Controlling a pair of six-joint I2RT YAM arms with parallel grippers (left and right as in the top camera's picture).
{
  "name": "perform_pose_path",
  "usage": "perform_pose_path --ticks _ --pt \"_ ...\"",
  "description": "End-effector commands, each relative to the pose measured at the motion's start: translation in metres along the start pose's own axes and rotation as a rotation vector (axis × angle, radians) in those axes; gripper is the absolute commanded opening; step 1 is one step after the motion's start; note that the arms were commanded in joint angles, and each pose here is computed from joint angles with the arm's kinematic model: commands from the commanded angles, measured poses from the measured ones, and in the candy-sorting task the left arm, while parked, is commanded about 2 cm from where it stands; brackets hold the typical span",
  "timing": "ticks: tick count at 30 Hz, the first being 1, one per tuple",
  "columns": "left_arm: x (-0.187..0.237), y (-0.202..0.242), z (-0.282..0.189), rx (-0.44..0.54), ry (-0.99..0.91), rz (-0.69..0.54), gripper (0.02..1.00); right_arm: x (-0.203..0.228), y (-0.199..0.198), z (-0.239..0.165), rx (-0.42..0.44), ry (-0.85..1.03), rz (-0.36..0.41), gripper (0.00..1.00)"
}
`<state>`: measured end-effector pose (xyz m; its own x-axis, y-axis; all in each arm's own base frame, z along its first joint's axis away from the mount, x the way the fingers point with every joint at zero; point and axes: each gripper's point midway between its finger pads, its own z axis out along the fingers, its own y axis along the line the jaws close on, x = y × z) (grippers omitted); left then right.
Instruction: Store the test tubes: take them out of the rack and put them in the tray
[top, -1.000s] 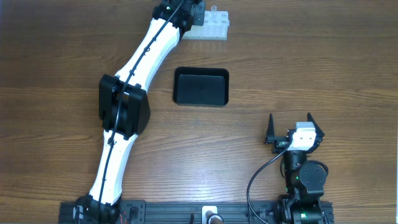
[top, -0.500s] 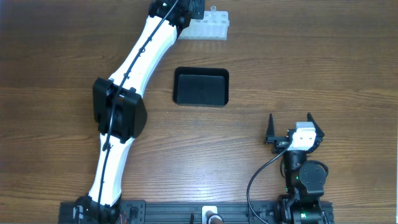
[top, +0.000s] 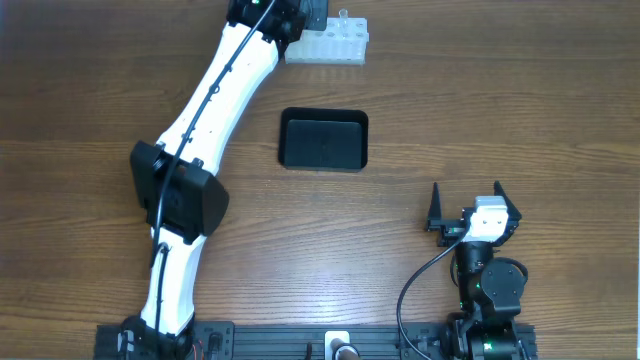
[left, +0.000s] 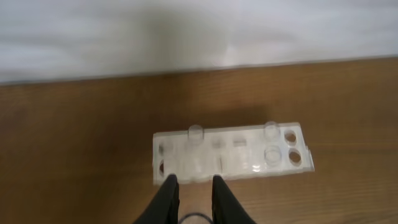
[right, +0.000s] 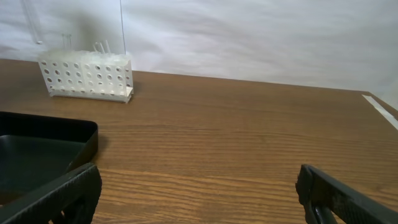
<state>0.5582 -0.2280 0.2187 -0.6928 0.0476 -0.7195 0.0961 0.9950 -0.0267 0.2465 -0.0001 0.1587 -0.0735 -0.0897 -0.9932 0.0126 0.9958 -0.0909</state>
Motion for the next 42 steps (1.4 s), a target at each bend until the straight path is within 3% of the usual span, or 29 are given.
perform_pose_path --ticks 1,7,13,22,42 --pt "-0.003 -0.004 -0.045 0.056 0.033 -0.089 0.038 0.001 -0.001 0.0 0.002 -0.001 -0.004 0.991" --pt "0.059 0.001 -0.06 0.04 0.302 -0.163 0.038 0.001 -0.001 0.0 0.002 -0.002 -0.004 0.993" --pt "0.092 -0.004 -0.069 0.079 0.461 -0.175 0.04 0.001 -0.001 0.0 0.002 -0.002 -0.004 0.991" --pt "0.164 0.012 -0.061 -0.041 0.763 -0.171 0.038 0.001 -0.001 0.0 0.002 -0.002 -0.004 0.993" --pt "0.189 0.006 -0.01 -0.076 0.843 -0.151 0.036 0.001 -0.001 0.0 0.002 -0.002 -0.004 0.991"
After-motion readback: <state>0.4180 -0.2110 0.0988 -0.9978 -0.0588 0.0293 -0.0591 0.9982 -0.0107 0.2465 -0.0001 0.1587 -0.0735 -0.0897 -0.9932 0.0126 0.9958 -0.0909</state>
